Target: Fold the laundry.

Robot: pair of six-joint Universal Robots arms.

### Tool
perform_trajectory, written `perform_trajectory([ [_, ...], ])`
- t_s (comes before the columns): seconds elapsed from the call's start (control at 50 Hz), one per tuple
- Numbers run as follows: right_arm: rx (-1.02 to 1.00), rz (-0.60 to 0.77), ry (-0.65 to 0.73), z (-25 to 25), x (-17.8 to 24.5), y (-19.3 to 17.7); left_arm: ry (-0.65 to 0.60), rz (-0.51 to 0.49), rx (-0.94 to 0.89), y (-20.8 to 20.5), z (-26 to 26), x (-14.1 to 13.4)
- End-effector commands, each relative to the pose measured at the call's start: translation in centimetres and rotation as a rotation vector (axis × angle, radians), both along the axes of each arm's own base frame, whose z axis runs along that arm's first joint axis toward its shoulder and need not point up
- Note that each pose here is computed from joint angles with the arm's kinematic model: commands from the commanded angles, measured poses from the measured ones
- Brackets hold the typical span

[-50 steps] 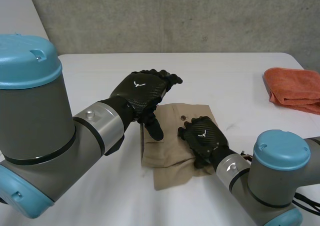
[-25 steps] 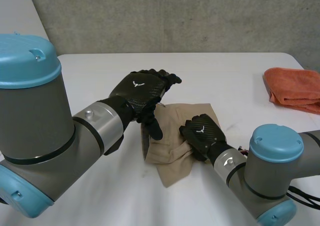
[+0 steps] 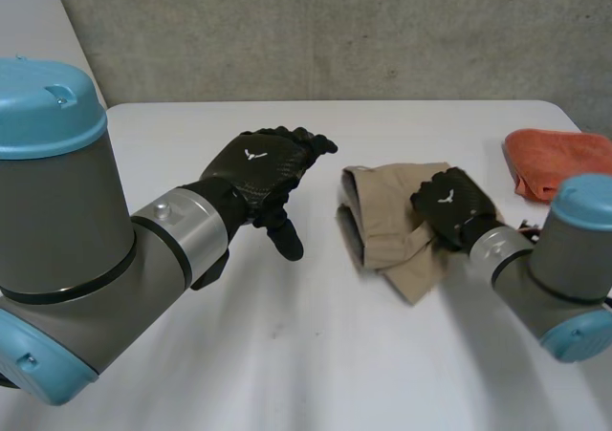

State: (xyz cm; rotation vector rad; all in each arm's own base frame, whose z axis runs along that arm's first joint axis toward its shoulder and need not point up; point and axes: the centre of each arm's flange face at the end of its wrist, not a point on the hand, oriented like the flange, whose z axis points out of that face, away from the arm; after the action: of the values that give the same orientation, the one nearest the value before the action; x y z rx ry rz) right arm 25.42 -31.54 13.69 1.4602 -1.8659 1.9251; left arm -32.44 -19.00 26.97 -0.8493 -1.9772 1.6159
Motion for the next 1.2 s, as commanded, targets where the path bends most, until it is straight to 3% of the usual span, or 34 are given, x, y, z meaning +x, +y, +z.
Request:
perform_trajectory([
  [0.02, -0.046, 0.021, 0.016, -0.2, -2.0, -3.5, 0.0, 0.002, 0.0, -0.1, -0.1, 0.0],
  [0.32, -0.135, 0.009, 0.036, 0.6, -4.3, -10.9, 0.004, 0.002, -0.005, -0.2, 0.1, -0.1],
  [0.46, -0.293, -0.043, 0.017, 4.4, -5.9, -15.1, 0.01, 0.004, -0.021, -0.6, 0.5, -0.3],
  [0.54, -0.405, -0.088, -0.042, 8.5, -7.3, -17.5, 0.012, 0.005, -0.027, -0.8, 0.6, -0.4],
  [0.62, -0.437, -0.144, -0.194, 11.5, -9.8, -19.9, 0.013, 0.008, -0.03, -0.9, 0.7, -0.4],
  [0.7, -0.384, -0.197, -0.264, 9.6, -13.0, -21.8, 0.011, 0.008, -0.027, -0.8, 0.6, -0.4],
  [0.96, -0.162, -0.361, -0.205, -0.7, -20.9, -22.7, -0.007, 0.009, 0.001, -0.8, -0.5, -0.4],
  [1.2, -0.143, -0.324, -0.159, -0.4, -21.5, -21.6, -0.007, 0.009, -0.001, -0.8, -0.4, -0.4],
])
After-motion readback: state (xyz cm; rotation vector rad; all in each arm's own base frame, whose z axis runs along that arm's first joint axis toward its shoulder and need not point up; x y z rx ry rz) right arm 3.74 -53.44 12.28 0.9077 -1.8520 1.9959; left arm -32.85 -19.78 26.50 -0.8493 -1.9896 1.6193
